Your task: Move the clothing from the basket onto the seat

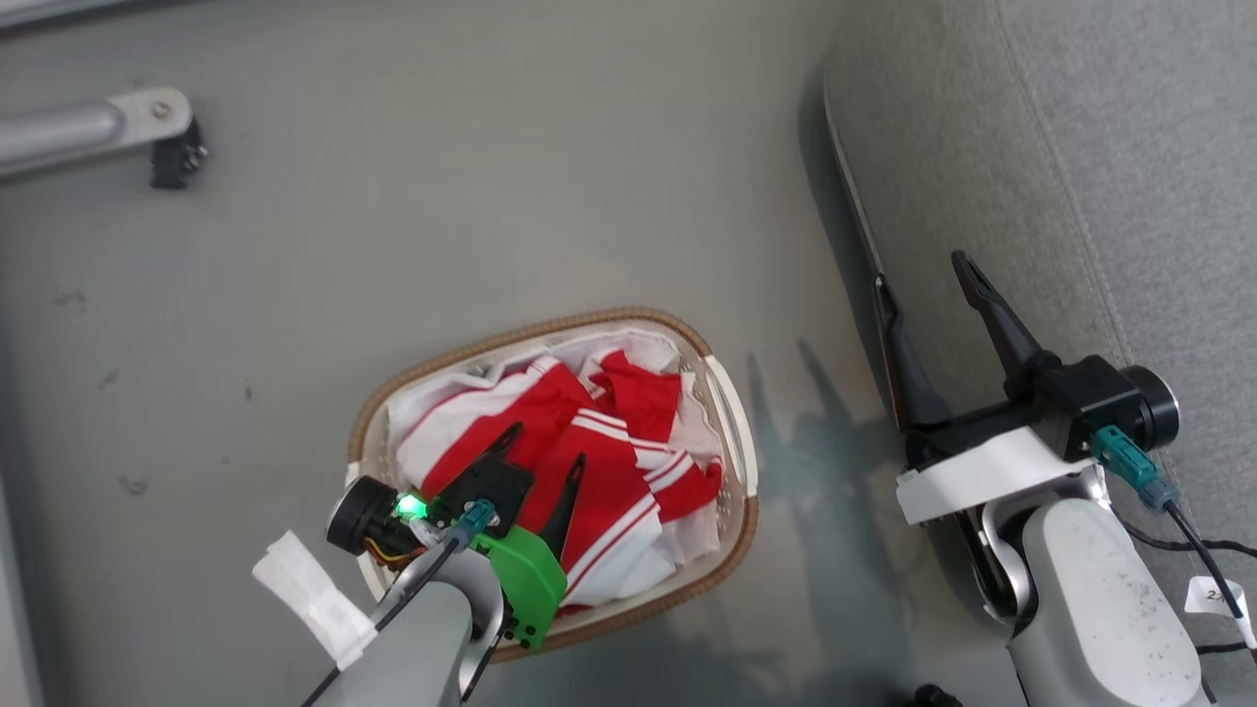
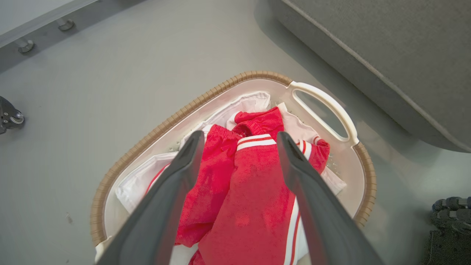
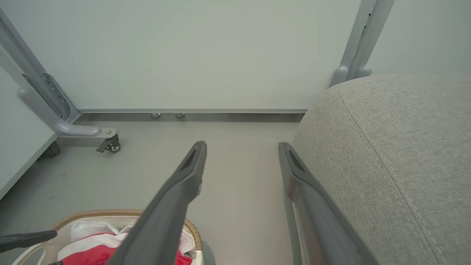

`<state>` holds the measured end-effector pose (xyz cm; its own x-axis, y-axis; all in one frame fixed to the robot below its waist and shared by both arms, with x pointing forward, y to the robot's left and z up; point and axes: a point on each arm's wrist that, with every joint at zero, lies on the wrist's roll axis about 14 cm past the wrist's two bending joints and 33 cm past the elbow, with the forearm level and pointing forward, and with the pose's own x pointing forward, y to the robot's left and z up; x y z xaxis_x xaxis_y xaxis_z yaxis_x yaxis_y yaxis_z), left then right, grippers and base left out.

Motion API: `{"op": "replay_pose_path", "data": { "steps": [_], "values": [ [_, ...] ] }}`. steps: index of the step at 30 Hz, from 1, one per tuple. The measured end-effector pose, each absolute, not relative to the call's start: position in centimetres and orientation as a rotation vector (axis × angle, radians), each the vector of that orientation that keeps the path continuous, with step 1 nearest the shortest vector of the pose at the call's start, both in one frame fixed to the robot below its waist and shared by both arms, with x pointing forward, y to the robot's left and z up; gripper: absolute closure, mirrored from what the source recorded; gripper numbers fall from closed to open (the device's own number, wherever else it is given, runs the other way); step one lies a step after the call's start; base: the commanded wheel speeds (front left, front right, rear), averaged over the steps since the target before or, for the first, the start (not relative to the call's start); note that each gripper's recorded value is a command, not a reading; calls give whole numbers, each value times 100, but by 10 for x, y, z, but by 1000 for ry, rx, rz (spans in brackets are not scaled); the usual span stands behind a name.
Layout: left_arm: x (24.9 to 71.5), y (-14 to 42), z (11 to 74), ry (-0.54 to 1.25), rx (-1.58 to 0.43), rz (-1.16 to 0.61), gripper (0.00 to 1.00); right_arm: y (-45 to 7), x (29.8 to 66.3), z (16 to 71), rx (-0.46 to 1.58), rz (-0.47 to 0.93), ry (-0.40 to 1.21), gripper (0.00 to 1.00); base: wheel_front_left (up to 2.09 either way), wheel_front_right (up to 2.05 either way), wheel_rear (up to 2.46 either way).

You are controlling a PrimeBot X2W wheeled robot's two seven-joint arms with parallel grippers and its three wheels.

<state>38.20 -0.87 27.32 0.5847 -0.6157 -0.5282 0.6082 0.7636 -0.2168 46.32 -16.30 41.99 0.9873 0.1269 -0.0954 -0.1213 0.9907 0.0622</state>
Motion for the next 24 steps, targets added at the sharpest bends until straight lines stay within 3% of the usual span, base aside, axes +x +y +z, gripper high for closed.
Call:
{"op": "replay_pose_path", "data": {
  "steps": [9,21,22,24],
  "values": [
    [361,-16,197,838,51,-824,0,-168,473,373,69,114,194,0,0,0,0],
    [349,-16,145,963,64,-844,0,-180,467,332,70,83,295,0,0,0,0],
    [347,-19,144,965,61,-855,7,-182,468,331,71,80,296,0,0,0,0],
    [346,-24,143,961,62,-878,36,-184,468,330,68,76,296,0,0,0,0]
  ]
}}
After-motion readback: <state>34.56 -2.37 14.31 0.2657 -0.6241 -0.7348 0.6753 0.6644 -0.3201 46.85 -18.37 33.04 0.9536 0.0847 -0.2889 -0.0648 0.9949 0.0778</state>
